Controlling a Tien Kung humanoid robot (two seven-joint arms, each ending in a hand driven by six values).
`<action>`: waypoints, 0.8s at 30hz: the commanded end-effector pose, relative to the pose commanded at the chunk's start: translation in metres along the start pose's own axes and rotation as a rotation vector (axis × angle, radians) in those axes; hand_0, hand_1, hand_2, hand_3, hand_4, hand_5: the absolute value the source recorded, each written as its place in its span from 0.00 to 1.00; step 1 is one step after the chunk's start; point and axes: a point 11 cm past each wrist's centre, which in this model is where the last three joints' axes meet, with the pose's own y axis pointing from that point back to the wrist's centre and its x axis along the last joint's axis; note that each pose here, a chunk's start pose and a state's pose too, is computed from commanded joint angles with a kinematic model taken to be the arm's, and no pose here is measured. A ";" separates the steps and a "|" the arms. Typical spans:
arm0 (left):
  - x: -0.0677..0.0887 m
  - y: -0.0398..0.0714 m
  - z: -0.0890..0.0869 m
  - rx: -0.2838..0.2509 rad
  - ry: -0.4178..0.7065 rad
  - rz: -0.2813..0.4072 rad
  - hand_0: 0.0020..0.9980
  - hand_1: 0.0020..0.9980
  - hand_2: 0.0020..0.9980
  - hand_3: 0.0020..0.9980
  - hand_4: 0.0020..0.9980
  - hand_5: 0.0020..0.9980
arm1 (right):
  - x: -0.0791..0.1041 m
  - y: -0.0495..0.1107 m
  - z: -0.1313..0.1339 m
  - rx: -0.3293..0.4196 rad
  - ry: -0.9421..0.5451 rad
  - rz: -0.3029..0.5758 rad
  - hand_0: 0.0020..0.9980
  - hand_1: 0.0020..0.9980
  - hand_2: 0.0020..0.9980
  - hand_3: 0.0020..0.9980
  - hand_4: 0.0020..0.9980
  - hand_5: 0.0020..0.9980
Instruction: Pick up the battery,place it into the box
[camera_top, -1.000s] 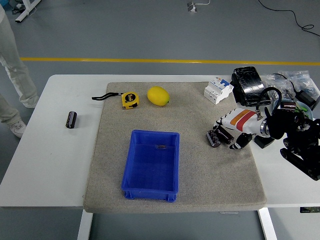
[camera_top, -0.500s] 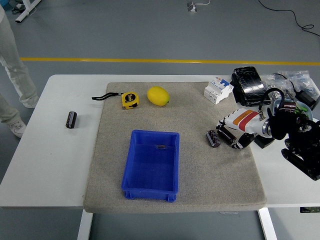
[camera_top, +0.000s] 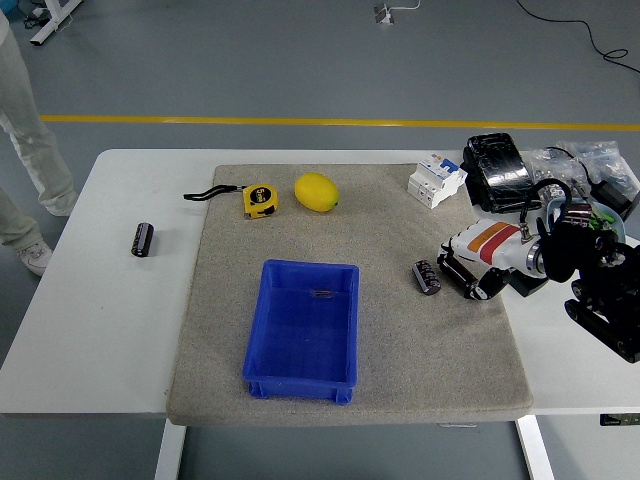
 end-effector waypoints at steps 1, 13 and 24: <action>0.000 0.000 0.000 0.000 0.000 0.000 0.70 0.59 0.66 0.68 0.66 0.78 | 0.000 0.000 0.000 0.000 0.000 0.000 0.55 0.55 0.62 0.62 0.74 0.20; 0.002 -0.001 -0.001 0.003 -0.006 0.002 0.70 0.59 0.66 0.68 0.66 0.78 | 0.008 0.002 -0.003 0.013 0.001 0.016 0.54 0.54 0.60 0.60 0.72 0.19; 0.003 -0.001 -0.006 0.012 0.009 0.009 0.70 0.59 0.66 0.68 0.66 0.78 | 0.046 -0.001 -0.027 0.081 0.048 0.087 0.55 0.55 0.60 0.59 0.71 0.20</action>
